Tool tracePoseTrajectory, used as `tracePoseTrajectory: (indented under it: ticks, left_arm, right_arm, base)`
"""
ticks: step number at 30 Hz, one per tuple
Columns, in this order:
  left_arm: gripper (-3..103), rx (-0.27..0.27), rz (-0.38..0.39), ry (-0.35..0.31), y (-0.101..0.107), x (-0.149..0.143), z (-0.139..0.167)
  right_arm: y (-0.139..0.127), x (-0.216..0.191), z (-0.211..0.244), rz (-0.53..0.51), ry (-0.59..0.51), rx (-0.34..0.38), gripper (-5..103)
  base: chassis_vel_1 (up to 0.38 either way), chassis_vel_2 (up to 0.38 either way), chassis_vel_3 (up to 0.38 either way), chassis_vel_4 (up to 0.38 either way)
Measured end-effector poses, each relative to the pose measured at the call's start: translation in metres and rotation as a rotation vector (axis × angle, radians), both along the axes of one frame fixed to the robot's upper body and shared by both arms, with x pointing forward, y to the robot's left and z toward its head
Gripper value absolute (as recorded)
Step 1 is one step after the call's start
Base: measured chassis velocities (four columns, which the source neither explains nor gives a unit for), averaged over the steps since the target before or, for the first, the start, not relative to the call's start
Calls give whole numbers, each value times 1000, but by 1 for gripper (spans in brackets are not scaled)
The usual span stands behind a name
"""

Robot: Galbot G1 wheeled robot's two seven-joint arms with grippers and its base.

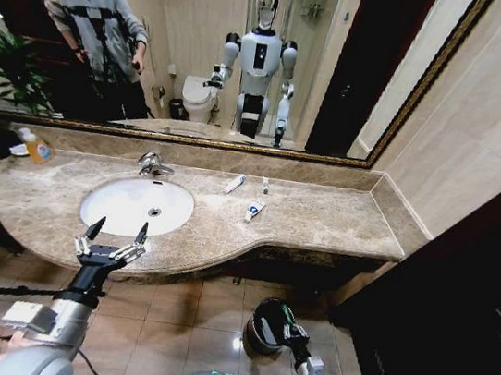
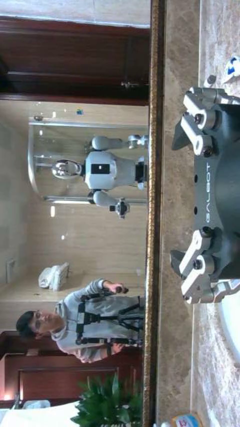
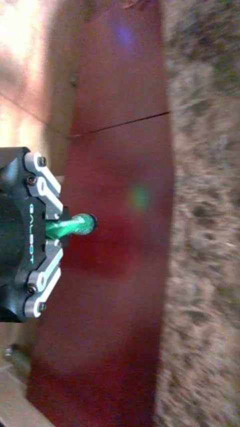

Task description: Pick up the trash from the sink and place it in the trash bin.

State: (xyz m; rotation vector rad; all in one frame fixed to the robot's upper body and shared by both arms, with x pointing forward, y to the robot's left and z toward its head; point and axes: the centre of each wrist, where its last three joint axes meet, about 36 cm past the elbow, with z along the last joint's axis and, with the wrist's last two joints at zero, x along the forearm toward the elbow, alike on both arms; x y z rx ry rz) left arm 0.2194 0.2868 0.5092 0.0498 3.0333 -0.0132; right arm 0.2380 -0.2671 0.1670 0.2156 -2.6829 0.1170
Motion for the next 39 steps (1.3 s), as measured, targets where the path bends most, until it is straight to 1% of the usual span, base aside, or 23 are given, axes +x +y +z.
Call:
tracePoseTrajectory:
  ticks: [3, 7, 9, 10, 12, 13, 16, 21, 30, 36, 37, 38, 39]
  left_arm:
    - [100, 0, 0, 0, 0, 0, 0]
    - [100, 0, 0, 0, 0, 0, 0]
    - [100, 0, 0, 0, 0, 0, 0]
    - [100, 0, 0, 0, 0, 0, 0]
    - [100, 0, 0, 0, 0, 0, 0]
    - [100, 0, 0, 0, 0, 0, 0]
    - [100, 0, 0, 0, 0, 0, 0]
    - [100, 0, 0, 0, 0, 0, 0]
    - [100, 0, 0, 0, 0, 0, 0]
    - [100, 0, 0, 0, 0, 0, 0]
    - [100, 0, 0, 0, 0, 0, 0]
    - [100, 0, 0, 0, 0, 0, 0]
    - [100, 0, 0, 0, 0, 0, 0]
  right_arm:
    - [0, 8, -18, 19, 49, -17, 9]
    - [-1, 15, -30, 35, 81, -29, 9]
    - [-2, 19, -39, 45, 106, -52, 9]
    - [-4, 24, -49, 51, 136, -82, 9]
    - [-4, 30, -59, 51, 167, -105, 9]
    - [-4, 30, -59, 51, 167, -105, 9]
    - [-2, 40, -73, 48, 235, -118, 9]
    - [-1, 55, -87, 44, 255, -133, 9]
    - [-10, 70, -91, 22, 241, -146, 9]
    - [-8, 76, -92, 5, 236, -157, 8]
    - [-7, 77, -92, -2, 235, -160, 13]
    - [-7, 77, -92, -2, 235, -160, 13]
    - [-4, 78, -94, -19, 229, -165, 19]
  base:
    - [0, 0, 0, 0]
    - [0, 0, 0, 0]
    - [0, 0, 0, 0]
    - [0, 0, 0, 0]
    - [0, 0, 0, 0]
    - [0, 0, 0, 0]
    - [0, 0, 0, 0]
    - [0, 0, 0, 0]
    - [0, 0, 0, 0]
    - [0, 0, 0, 0]
    - [0, 0, 0, 0]
    - [0, 0, 0, 0]
    - [0, 0, 0, 0]
